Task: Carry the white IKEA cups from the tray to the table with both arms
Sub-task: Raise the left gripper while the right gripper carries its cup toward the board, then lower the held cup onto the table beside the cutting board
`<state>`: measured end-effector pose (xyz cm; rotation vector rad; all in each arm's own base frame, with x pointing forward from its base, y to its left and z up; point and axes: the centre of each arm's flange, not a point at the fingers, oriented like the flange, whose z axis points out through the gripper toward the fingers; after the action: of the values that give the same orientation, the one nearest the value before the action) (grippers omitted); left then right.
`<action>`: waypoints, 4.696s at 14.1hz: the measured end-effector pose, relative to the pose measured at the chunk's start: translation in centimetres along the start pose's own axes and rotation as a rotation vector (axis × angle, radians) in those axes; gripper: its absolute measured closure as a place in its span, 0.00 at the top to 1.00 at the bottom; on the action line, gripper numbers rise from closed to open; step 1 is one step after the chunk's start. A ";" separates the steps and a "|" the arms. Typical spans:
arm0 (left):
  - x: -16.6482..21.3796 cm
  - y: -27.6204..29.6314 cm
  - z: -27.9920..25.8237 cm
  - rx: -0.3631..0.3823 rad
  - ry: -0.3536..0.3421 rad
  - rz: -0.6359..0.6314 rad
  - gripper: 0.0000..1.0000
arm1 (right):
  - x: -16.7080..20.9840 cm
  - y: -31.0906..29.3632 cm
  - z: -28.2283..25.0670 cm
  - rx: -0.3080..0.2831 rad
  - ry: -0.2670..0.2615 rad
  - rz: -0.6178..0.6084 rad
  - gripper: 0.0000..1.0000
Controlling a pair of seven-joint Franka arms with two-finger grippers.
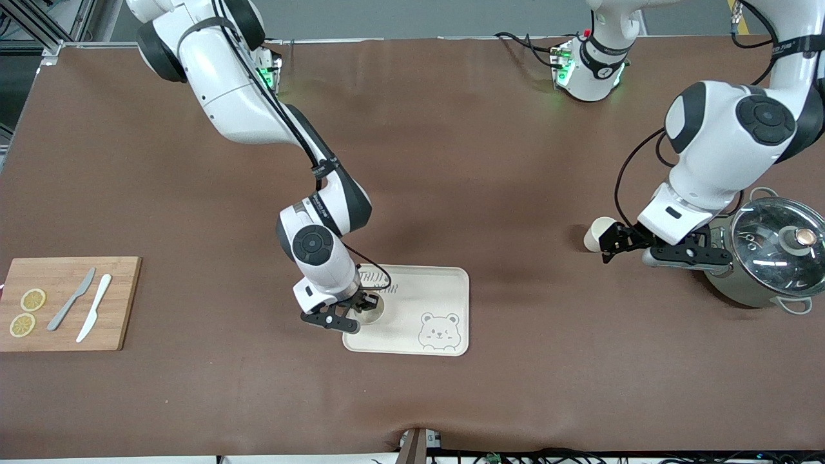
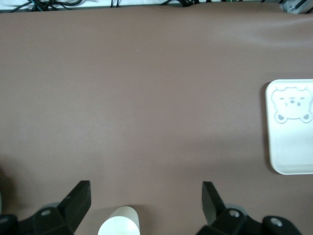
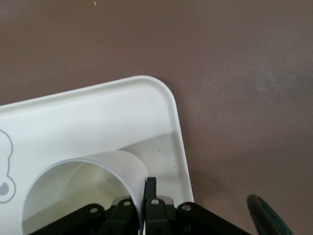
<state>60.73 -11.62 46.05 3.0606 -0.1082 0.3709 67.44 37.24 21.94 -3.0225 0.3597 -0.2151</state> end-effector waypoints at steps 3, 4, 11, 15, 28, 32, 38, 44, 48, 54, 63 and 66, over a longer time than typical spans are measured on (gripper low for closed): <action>1.5 1.1 -3.8 0.006 -0.025 0.006 1.00 | 0.3 -0.1 -1.1 0.002 0.003 0.002 0.04; 1.9 1.1 -4.8 0.011 -0.030 0.004 1.00 | 0.4 -0.1 -1.5 -0.003 -0.002 0.003 0.04; 3.4 -0.5 -10.3 0.036 -0.057 -0.026 1.00 | 3.2 2.8 -7.4 -0.056 -0.042 0.029 0.04; 3.5 -2.2 -11.9 0.044 -0.089 -0.027 1.00 | 6.6 7.9 -12.4 -0.093 -0.086 -0.020 0.04; 0.1 -1.7 -13.8 0.048 -0.301 0.079 1.00 | 11.1 29.6 -17.6 -0.098 -0.158 -0.266 0.04; 0.2 -2.2 -13.8 0.036 -0.299 0.063 1.00 | 11.4 35.4 -14.8 -0.032 -0.122 -0.325 0.04; 0.4 -2.1 -14.4 0.040 -0.283 0.032 1.00 | 9.9 37.7 -10.9 -0.007 -0.053 -0.320 0.04; 0.5 -1.9 -14.1 0.040 -0.286 0.028 1.00 | 8.0 37.4 -7.9 -0.005 -0.013 -0.323 0.04; 0.5 -2.0 -14.2 0.040 -0.285 0.027 1.00 | 7.8 37.6 -6.1 -0.009 0.008 -0.321 0.04; 0.5 -2.2 -14.2 0.041 -0.284 0.026 1.00 | 7.5 37.7 -3.5 -0.013 0.029 -0.322 0.04; 1.1 -2.6 -13.8 0.067 -0.257 0.043 1.00 | 7.4 37.3 -2.0 -0.010 0.061 -0.328 0.04; 1.1 -2.6 -13.8 0.067 -0.255 0.043 1.00 | 7.4 37.3 -1.8 -0.010 0.062 -0.328 0.04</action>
<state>58.76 -8.19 59.61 3.1610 -0.1761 -0.0156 65.80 -0.80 20.77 -3.0721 -0.1348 -0.3301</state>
